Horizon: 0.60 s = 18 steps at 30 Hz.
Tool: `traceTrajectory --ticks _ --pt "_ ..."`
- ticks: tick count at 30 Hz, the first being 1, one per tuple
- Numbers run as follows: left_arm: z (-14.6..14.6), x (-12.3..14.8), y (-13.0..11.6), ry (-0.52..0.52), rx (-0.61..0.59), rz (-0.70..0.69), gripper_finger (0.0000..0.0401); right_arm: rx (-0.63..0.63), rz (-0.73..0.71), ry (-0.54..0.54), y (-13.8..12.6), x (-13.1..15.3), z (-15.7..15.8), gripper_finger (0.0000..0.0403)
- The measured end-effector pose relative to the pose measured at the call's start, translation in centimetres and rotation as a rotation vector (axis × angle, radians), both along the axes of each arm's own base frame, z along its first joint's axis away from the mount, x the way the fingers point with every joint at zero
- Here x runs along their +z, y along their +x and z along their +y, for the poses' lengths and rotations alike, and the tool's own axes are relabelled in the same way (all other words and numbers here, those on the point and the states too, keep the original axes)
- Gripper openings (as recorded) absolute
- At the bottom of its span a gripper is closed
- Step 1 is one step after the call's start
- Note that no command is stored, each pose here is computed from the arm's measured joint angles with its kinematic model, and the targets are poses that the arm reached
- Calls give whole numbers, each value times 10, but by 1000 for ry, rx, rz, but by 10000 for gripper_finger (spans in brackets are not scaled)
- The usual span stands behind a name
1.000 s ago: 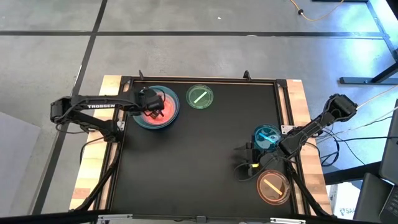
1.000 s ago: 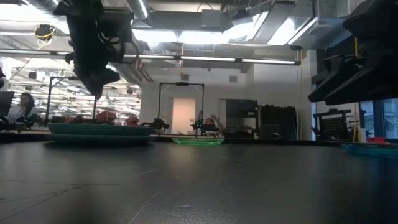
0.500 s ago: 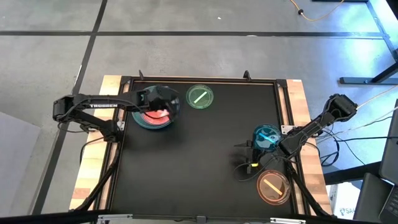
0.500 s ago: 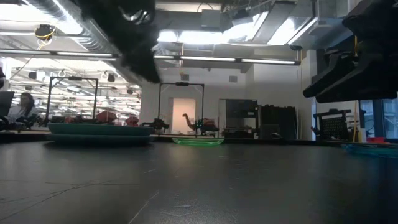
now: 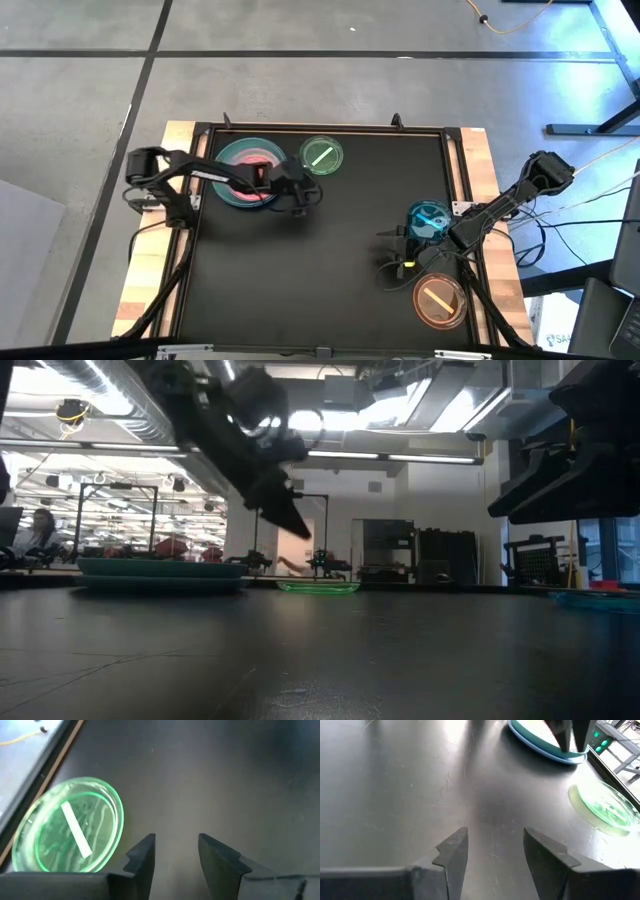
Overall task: Stack plastic plates
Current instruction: Stack the transparent green plate on top of the transparent red plate on the table
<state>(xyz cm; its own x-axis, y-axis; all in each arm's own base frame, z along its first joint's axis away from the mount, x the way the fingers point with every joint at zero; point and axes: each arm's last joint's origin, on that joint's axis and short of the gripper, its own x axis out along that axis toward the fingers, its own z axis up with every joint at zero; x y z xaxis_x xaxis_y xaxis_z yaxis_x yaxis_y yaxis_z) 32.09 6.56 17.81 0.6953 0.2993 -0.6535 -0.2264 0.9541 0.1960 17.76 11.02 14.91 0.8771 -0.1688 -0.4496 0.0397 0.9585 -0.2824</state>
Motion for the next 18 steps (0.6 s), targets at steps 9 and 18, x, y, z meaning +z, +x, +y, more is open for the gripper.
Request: traceTrajectory --ticks 9,18 --pt "5 -11 20 3 -15 75 143 0 0 0 0 0 0 184" --pt "26 -32 37 16 -39 182 143 -4 -1 10 0 0 0 184"
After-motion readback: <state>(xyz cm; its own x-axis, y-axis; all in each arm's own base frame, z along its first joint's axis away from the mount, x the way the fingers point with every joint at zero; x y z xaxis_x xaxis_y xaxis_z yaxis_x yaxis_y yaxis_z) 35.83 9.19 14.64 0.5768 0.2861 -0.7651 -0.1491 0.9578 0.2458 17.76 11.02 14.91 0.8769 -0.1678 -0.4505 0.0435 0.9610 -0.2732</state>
